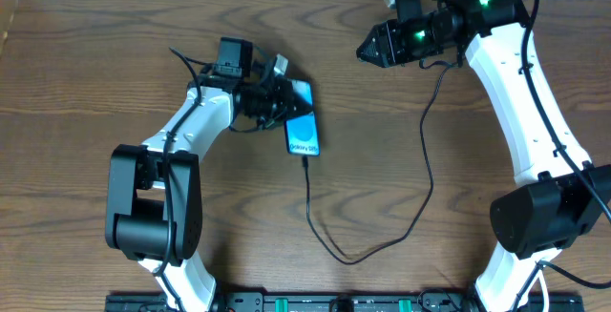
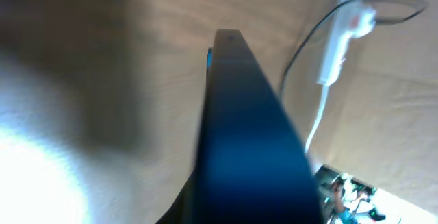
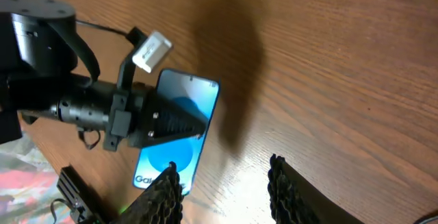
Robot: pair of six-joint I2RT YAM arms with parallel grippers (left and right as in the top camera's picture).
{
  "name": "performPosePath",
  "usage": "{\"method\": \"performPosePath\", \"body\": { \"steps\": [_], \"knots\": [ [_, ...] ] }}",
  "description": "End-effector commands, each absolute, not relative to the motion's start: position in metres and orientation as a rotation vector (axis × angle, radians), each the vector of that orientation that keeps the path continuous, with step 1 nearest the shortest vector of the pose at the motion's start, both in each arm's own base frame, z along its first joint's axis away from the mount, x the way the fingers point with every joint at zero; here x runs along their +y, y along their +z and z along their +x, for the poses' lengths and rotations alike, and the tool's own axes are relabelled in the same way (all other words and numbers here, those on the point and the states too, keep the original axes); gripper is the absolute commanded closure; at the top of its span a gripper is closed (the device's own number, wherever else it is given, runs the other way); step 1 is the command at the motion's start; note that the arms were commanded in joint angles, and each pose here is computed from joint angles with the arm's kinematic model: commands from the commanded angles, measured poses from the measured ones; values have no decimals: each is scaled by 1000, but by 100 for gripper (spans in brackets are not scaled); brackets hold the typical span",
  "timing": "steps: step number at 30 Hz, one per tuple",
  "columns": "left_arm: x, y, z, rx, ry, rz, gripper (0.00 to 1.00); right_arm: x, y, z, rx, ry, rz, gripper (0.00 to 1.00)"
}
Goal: Plug charger to phone and switch on socket
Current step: 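Lower the phone flat onto the table with the left gripper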
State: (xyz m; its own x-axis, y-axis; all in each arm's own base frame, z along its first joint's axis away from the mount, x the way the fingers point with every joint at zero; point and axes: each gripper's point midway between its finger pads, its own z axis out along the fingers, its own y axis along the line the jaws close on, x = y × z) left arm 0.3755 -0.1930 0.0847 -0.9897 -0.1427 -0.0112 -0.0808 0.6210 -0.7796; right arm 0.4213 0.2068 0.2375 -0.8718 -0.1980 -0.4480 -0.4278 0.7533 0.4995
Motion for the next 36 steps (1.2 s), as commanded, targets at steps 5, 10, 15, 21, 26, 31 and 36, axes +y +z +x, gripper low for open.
{"method": "performPosePath", "body": {
  "steps": [5,10,15,21,26,31,36],
  "knots": [
    [-187,93,375,2790,-1183,124,92,210,245,419,2558,853,-515,60],
    [-182,85,381,2793,-1114,177,93,211,244,417,2567,855,-519,60],
    [-177,79,395,2771,-1044,157,93,208,239,414,2601,801,-513,60],
    [-177,69,398,2787,-1050,126,93,213,236,411,2610,775,-532,60],
    [-177,51,395,2839,-1066,68,93,218,236,408,2611,768,-551,60],
    [-177,48,395,2845,-1066,64,93,220,234,408,2615,741,-559,60],
    [-172,42,395,2866,-1011,52,93,223,234,407,2611,743,-570,59]
  ]
}}
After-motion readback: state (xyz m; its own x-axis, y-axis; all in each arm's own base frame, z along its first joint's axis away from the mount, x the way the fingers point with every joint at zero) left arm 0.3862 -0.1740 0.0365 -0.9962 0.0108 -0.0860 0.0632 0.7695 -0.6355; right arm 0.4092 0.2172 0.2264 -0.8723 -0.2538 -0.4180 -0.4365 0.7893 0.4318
